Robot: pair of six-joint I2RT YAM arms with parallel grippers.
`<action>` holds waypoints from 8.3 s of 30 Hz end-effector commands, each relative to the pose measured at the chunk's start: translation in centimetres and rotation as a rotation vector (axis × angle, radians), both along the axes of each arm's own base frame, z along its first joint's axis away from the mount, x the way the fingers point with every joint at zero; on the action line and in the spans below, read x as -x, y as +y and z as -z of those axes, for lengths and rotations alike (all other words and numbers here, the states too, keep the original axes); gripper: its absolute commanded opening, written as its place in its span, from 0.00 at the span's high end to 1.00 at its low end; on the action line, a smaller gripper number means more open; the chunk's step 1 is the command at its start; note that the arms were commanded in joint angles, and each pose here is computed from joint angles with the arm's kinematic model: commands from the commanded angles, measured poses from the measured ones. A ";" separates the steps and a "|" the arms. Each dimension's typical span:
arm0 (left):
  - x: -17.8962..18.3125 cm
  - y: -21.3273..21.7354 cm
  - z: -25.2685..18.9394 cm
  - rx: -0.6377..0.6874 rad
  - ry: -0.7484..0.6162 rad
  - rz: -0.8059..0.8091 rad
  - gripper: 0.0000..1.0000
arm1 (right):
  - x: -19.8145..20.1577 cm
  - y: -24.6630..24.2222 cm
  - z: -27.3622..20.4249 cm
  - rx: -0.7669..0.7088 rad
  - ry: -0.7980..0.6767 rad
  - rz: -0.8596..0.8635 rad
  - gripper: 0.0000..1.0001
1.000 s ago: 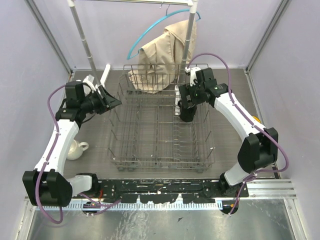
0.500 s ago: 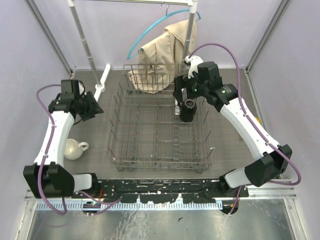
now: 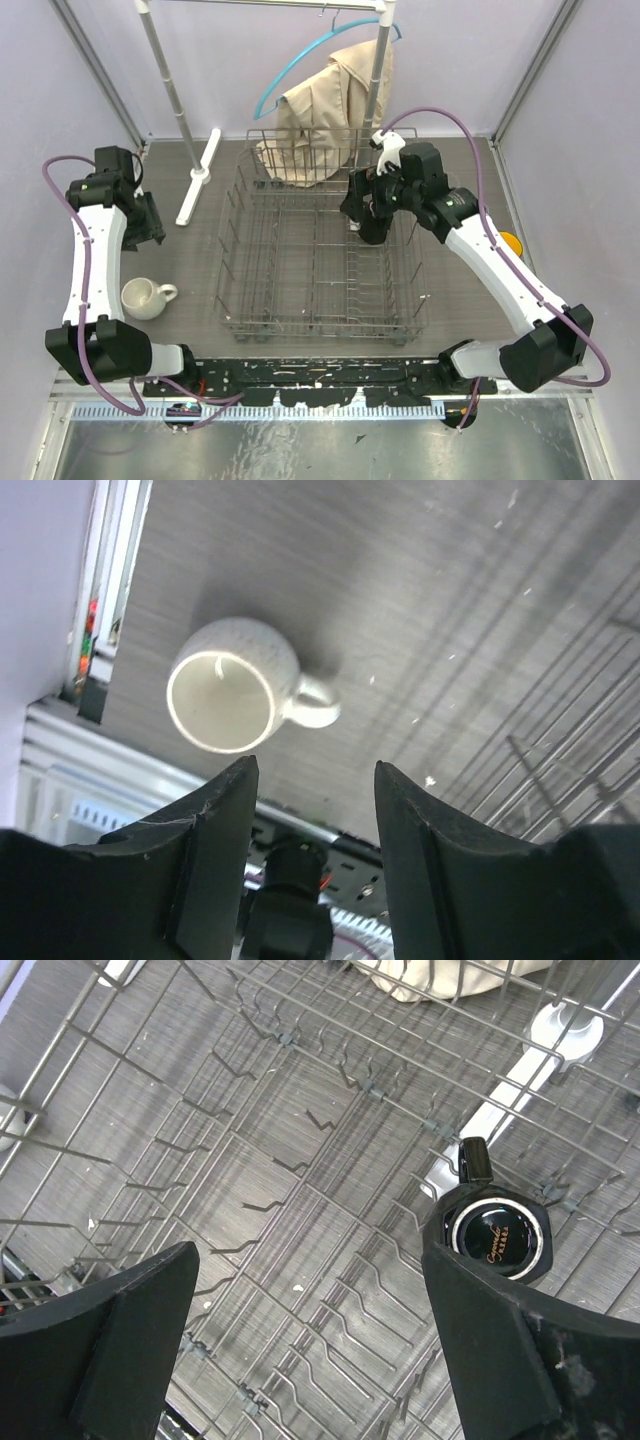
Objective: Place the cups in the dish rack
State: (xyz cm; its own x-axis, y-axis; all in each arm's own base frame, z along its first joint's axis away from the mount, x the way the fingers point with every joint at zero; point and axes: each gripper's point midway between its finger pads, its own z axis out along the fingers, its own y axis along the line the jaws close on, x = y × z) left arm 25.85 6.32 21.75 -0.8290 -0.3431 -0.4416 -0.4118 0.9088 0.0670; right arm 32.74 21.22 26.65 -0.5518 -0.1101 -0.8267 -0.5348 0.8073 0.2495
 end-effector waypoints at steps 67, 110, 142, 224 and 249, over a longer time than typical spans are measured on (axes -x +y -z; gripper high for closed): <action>3.4 2.3 17.3 0.111 0.543 -0.058 0.99 | -0.3 1.0 2.0 -0.037 0.015 -0.056 0.00; -7.6 -6.9 -19.4 0.457 -0.647 0.045 1.00 | 3.7 8.0 -4.6 -0.363 0.265 -0.266 0.01; -2.5 -28.3 -24.7 0.898 -0.845 0.771 1.00 | 8.0 14.0 -12.6 -1.134 0.864 -0.531 0.31; 0.5 -31.4 -20.4 1.011 -0.875 0.969 0.68 | 5.4 16.2 -13.6 -1.295 0.750 -0.424 0.99; -0.5 -29.5 -15.9 0.852 -0.781 0.867 0.39 | 2.6 11.5 -13.1 -1.278 0.494 -0.309 1.00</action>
State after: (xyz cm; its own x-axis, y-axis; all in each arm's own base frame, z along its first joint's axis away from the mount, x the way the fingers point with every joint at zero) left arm 27.40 -23.45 37.74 -0.5629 -0.2700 -0.7812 0.5885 0.5327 -0.6082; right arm 30.76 35.17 34.05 -0.9582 0.2858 0.0123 -0.0448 -0.1924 0.9803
